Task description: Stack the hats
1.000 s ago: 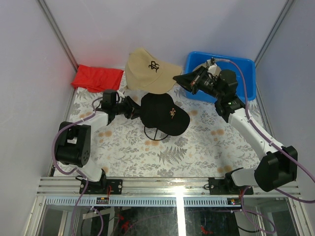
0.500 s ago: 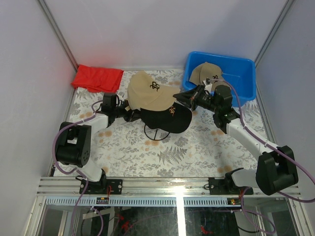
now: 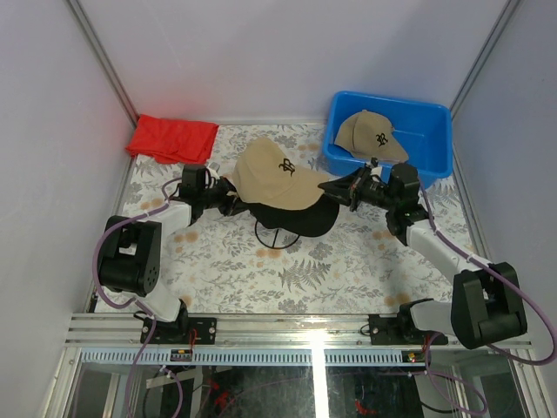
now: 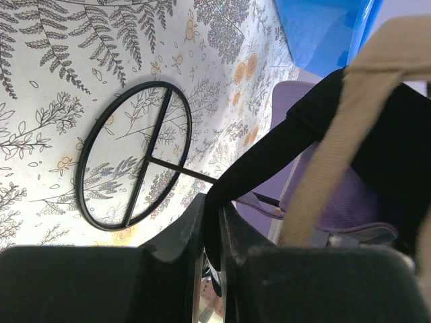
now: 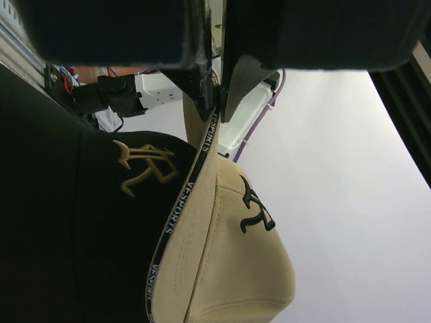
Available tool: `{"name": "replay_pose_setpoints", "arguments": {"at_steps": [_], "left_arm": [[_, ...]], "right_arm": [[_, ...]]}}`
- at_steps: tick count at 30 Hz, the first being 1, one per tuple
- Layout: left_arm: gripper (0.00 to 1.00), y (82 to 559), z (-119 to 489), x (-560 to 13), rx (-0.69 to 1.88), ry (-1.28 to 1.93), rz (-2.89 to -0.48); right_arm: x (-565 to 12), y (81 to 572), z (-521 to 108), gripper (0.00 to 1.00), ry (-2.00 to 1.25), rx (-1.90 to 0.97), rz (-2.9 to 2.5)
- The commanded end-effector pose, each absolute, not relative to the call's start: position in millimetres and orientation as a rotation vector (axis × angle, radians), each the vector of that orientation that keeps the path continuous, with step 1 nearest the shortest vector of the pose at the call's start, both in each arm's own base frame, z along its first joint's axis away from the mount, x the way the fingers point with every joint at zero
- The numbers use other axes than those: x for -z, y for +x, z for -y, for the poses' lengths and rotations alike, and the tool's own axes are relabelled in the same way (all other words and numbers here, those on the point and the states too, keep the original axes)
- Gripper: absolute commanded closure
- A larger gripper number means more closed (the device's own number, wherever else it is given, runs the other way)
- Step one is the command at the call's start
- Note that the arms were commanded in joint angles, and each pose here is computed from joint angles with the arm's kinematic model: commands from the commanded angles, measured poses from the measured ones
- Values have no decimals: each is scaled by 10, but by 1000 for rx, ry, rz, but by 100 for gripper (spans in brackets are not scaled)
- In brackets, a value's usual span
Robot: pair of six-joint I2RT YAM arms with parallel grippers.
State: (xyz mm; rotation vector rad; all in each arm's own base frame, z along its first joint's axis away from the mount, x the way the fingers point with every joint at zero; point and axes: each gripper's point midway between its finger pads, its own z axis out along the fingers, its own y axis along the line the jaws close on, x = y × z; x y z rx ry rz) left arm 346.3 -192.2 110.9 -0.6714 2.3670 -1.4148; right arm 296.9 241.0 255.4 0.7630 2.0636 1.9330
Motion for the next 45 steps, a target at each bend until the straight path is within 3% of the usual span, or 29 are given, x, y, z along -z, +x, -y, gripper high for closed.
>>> {"name": "replay_pose_setpoints", "arguments": {"at_steps": [1,31,38,45], "left_arm": [[92,3484,1895,-1017,1387,-669,-2364],[93,3454,1897,-945,1390,-695,-2377],[95,3402,1849,-927,1383,-720,-2389],[92,3411,1439,-1065,1438,-852,-2250]], "right_arm": [[-2504,2723,-2282,100,672,-1962,-2179],[-1450,2460,-2048,100,484,-1624,-2594],[-1515,2593,-2077,100,501,-1645,-2539],[-1738,2784,-2106,100,476,-1644,-2507]]}}
